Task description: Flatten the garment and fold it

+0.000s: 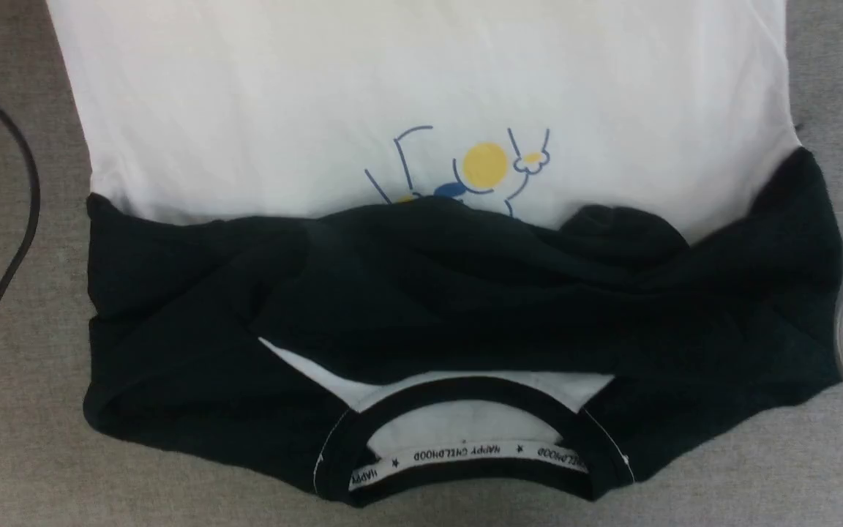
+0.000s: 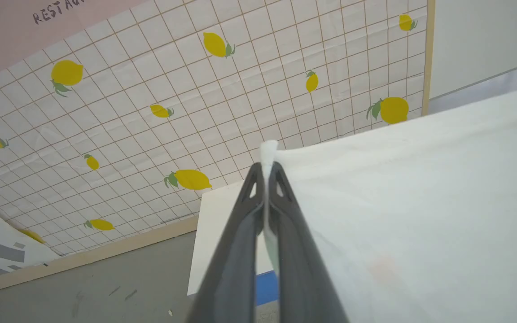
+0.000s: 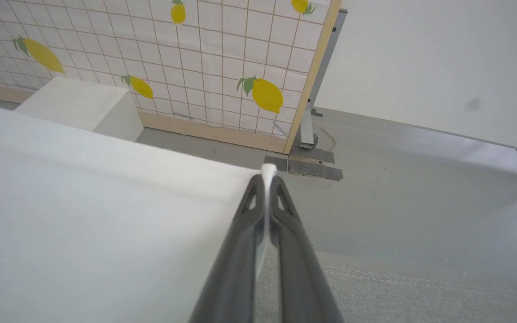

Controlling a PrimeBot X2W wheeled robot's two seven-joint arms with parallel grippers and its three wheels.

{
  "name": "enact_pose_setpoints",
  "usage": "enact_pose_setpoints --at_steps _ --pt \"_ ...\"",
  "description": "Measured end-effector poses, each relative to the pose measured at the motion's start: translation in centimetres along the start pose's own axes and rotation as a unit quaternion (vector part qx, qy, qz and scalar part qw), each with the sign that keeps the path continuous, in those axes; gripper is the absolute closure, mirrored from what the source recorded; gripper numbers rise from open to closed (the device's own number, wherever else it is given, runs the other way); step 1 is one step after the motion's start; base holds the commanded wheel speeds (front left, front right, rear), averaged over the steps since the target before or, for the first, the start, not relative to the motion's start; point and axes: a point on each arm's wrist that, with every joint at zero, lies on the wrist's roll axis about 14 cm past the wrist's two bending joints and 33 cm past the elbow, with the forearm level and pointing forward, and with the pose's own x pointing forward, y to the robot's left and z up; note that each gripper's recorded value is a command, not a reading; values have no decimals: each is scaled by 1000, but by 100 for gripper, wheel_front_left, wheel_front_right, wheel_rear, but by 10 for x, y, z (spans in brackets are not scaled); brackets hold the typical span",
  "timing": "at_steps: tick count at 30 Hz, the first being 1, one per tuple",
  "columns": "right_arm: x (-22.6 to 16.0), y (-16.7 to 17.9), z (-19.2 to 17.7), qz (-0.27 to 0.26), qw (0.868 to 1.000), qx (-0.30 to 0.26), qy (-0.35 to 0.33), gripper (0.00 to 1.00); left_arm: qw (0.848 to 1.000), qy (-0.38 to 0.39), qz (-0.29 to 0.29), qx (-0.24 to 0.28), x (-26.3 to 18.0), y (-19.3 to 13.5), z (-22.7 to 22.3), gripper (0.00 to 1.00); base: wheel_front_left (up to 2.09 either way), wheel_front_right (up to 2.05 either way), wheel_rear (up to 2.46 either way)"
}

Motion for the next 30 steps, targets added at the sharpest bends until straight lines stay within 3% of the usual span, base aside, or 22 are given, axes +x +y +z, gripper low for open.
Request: enact_pose_setpoints --at_steps 7,15,22,30 --pt "-22 10 37 33 996 1 -82 100 999 -21 -23 -20 -19 -3 17 100 0 0 0" --pt "-90 12 36 78 989 9 -123 100 995 13 -75 -66 -96 -26 12 100 0 0 0" --pt "-171 4 10 97 990 30 -102 100 984 80 -108 -118 -189 -48 7 100 0 0 0" --pt "-257 -11 -30 70 995 68 -33 100 962 140 -117 -201 -282 -74 9 100 0 0 0"
